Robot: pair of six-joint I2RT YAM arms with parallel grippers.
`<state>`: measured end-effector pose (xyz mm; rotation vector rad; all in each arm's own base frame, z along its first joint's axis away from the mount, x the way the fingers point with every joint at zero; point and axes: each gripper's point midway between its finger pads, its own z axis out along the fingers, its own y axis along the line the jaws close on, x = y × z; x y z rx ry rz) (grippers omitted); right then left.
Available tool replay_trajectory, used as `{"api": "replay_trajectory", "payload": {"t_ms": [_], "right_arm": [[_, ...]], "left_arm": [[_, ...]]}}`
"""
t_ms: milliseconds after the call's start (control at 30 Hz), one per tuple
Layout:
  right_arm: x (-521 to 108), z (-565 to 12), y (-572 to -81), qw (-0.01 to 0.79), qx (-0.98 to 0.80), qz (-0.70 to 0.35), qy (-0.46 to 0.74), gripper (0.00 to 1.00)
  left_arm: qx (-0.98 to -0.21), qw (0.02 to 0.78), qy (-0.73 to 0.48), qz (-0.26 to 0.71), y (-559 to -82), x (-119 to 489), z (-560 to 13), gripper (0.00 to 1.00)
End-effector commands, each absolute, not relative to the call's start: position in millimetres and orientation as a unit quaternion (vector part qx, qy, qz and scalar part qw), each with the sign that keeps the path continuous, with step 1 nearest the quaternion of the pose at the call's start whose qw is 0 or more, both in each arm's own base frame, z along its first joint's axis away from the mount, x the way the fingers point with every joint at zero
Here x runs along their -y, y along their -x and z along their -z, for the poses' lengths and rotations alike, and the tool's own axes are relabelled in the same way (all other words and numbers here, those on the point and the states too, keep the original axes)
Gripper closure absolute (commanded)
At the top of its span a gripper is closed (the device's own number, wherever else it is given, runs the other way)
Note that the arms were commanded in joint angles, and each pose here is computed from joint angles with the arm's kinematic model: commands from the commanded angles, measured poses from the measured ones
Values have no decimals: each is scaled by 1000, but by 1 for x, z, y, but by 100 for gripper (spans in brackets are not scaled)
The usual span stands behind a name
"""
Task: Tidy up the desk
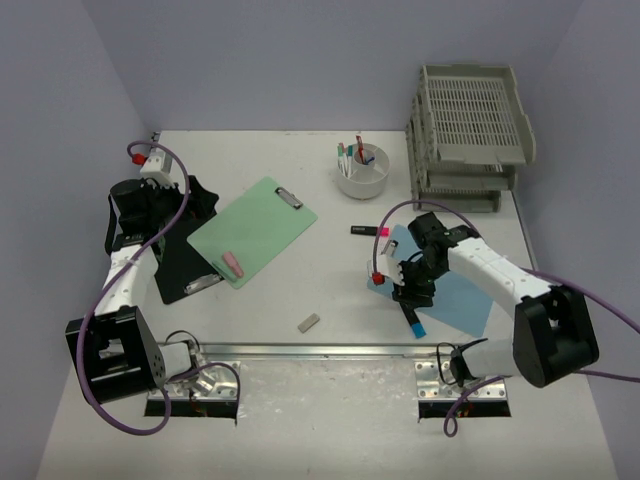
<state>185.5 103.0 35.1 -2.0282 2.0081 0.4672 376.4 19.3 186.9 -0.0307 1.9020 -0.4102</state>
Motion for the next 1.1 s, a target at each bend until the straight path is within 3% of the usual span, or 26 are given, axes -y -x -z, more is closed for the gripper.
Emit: {"api": "replay_trajectory", "payload": {"t_ms": [0, 367, 567, 933, 1000, 1033, 1067], "right_arm": [[-101, -31, -169, 65, -761, -175, 622, 46], [-103, -17, -172, 6, -882, -153, 445, 42], [-103, 3, -187, -1, -917, -115, 382, 48], [-103, 37, -198, 49, -932, -21, 358, 67], [-99, 39, -197, 53, -934, -9, 353, 75], [-100, 38, -198, 59, -935, -9, 351, 87], [-100, 38, -198, 62, -935, -10, 350, 92]], "left_arm": [[-787, 594, 9, 163, -388, -26, -211, 0], [-789, 591, 20, 164, -388, -28, -205, 0], [-791, 590, 25, 160, -389, -30, -203, 0], [-785, 600, 48, 148, -391, -38, -210, 0], [-783, 602, 48, 148, -392, -37, -213, 0], [-781, 605, 48, 147, -391, -38, -215, 0], [-780, 607, 46, 146, -391, -37, -217, 0]]}}
